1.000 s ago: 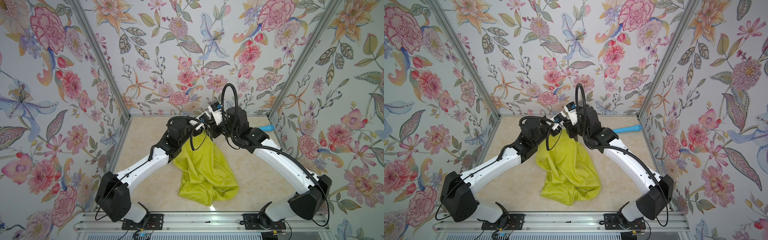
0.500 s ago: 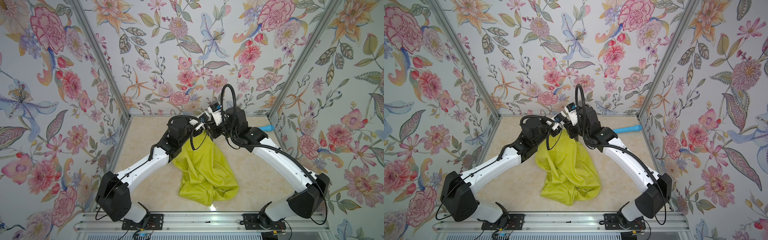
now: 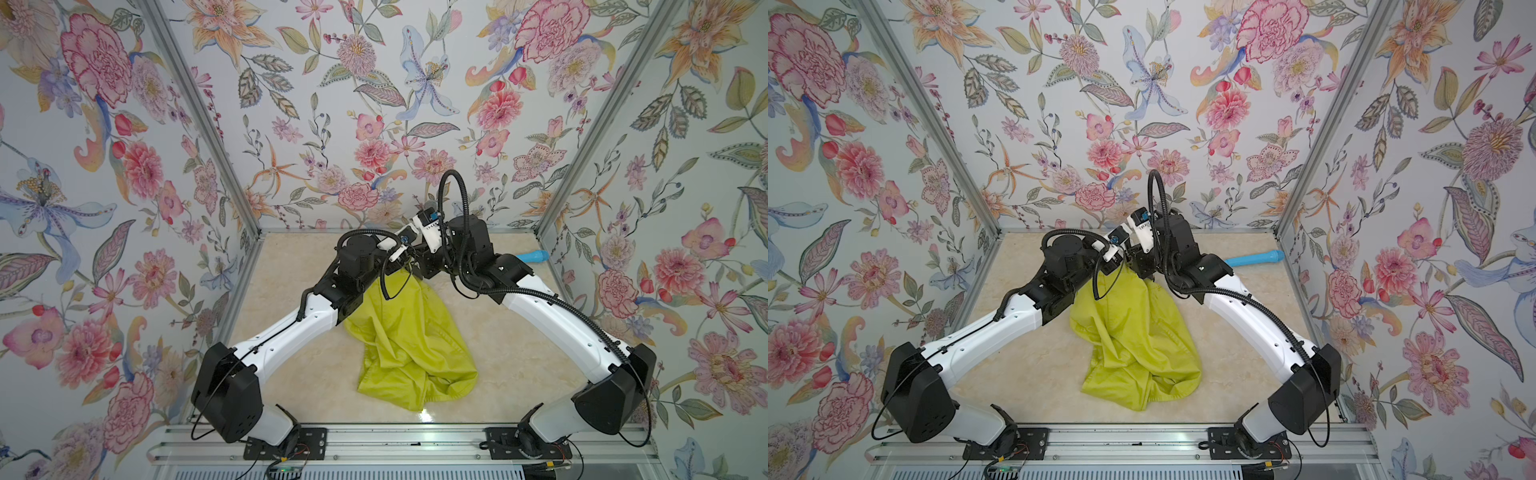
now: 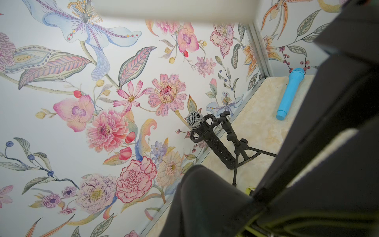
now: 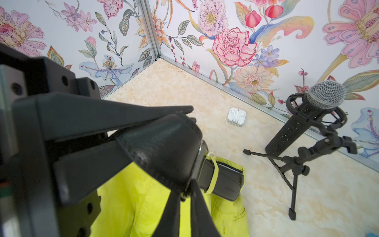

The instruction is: Remove the belt from the trousers

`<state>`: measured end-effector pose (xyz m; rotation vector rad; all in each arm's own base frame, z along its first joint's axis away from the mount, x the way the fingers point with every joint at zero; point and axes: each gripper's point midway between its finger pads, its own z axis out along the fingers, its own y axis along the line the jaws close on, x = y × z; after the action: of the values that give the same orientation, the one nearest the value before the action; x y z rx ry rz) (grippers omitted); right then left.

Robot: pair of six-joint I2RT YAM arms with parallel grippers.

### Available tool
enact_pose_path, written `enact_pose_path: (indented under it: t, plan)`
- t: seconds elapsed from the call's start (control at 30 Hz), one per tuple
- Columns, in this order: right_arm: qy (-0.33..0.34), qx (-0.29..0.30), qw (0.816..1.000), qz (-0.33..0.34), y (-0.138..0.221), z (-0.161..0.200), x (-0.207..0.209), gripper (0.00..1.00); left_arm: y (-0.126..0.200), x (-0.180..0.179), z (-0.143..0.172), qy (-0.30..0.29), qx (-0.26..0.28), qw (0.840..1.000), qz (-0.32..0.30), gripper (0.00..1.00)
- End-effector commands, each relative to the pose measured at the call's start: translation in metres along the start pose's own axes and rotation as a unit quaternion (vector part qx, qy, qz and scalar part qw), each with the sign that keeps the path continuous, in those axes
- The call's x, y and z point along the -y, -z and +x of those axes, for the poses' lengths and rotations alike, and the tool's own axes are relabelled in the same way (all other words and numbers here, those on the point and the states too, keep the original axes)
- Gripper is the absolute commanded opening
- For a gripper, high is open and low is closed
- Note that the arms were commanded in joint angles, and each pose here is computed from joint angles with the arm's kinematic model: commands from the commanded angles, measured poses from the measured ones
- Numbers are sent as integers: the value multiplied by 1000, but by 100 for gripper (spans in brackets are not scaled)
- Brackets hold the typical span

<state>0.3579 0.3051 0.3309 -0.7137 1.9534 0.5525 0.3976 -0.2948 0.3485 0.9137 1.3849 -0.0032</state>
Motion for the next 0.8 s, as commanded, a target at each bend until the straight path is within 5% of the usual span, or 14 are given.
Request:
enact_pose_path:
  t: [0.0, 0.77]
  plan:
    - [-10, -13, 1000, 9, -13, 8, 7, 12, 9, -8, -46, 18, 71, 997, 10, 0]
    - [-4, -34, 998, 44, -40, 27, 23, 11, 62, -24, -125, 89, 196, 975, 62, 0]
